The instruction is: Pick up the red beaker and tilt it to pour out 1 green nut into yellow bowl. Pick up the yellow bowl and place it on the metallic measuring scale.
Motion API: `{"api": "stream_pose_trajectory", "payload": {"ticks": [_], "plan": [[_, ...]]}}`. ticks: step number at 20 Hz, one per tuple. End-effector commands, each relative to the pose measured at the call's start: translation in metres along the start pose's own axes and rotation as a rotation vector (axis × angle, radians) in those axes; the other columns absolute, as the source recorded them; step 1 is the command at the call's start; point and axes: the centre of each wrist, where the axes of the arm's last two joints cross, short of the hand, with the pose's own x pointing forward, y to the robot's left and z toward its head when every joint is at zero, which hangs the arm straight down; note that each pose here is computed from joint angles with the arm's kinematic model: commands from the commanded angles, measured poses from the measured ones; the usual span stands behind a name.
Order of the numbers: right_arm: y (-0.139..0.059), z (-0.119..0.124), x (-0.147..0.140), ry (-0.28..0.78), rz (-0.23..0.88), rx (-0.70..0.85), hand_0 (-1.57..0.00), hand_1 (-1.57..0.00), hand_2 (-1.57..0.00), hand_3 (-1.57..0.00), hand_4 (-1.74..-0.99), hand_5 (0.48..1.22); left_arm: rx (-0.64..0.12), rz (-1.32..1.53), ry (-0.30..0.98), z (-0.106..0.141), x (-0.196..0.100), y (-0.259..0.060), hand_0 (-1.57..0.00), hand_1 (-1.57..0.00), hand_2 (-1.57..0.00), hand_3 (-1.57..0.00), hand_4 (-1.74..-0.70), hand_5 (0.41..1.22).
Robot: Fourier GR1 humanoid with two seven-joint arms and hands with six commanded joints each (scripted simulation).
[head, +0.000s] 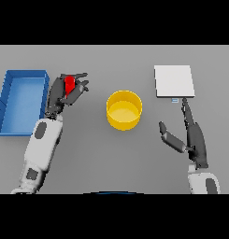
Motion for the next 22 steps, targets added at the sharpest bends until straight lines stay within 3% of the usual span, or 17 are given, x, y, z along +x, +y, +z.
{"api": "stream_pose_trajectory", "payload": {"ticks": [1, 4, 6, 11, 15, 22], "plan": [[-0.002, 0.000, 0.001, -0.011, 0.005, 0.005, 0.00, 0.00, 0.00, 0.00, -1.262, 0.658, -0.018, -0.046, -0.004, -0.005, 0.010, -0.002, -1.55, -1.56, -1.56, -1.55, -1.72, 1.114], [0.003, 0.000, 0.002, -0.020, 0.009, 0.014, 0.00, 0.00, 0.00, 0.00, -1.253, 0.666, -0.113, -0.237, 0.013, -0.014, 0.031, 0.000, -1.56, -1.56, -1.56, -1.56, -1.73, 1.124], [-0.004, 0.002, -0.001, -0.004, 0.034, 0.005, 0.00, 0.00, 0.00, 0.00, -1.256, 0.674, -0.158, -0.319, 0.015, -0.016, 0.038, -0.005, -1.56, -1.56, -1.56, -1.56, -1.73, 1.122], [-0.001, 0.000, 0.002, 0.000, 0.024, 0.014, 0.00, 0.00, 0.00, 0.00, -1.254, 0.680, -0.203, -0.460, 0.036, -0.021, 0.050, -0.019, -1.57, -1.57, -1.57, -1.56, -1.73, 1.114], [0.001, 0.003, 0.004, -0.002, 0.012, 0.020, 0.00, 0.00, 0.00, 0.00, -1.254, 0.687, -0.239, -0.758, 0.032, -0.028, 0.064, -0.031, -1.57, -1.57, -1.57, -1.57, -1.74, 1.133], [0.002, 0.004, 0.006, 0.002, 0.005, 0.025, 0.00, 0.00, 0.00, 0.00, -1.274, 0.704, -0.357, -1.204, -0.079, -0.041, 0.082, -0.052, -1.57, -1.57, -1.57, -1.57, -1.74, 1.190]]}}
